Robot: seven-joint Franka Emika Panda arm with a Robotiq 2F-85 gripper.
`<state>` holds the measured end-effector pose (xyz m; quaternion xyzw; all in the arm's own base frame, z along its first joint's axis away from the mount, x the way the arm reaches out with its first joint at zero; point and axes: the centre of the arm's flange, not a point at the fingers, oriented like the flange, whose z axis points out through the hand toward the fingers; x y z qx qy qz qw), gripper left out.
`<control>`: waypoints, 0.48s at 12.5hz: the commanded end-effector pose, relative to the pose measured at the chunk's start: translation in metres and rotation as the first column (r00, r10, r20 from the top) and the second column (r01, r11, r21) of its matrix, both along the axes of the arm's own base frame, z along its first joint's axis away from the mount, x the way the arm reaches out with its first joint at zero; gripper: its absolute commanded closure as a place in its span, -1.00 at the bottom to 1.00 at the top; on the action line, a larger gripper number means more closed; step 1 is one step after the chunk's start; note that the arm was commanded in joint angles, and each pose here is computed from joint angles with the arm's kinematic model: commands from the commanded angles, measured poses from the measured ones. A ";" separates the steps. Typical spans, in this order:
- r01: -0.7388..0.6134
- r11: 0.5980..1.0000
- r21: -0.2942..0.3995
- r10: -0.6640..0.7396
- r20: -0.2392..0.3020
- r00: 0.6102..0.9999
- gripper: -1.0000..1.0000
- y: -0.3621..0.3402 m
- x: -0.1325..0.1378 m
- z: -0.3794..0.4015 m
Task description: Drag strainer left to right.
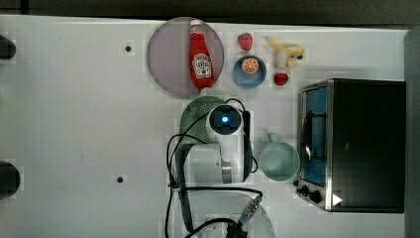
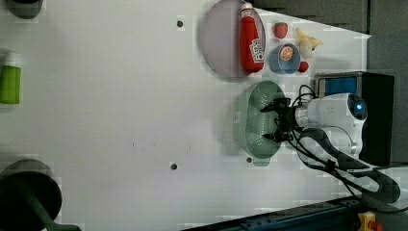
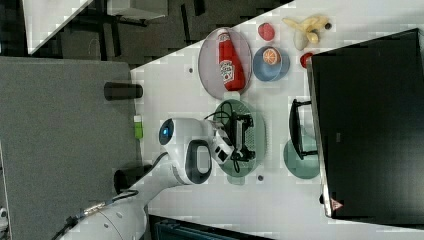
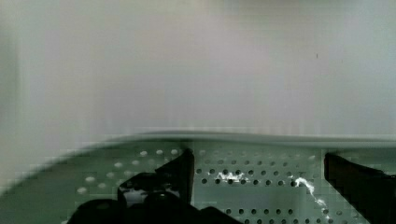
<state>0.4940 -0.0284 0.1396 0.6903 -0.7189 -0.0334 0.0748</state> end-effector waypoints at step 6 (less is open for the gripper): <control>-0.020 1.000 -0.018 0.021 0.025 0.999 -1.00 -0.061 -0.003 0.008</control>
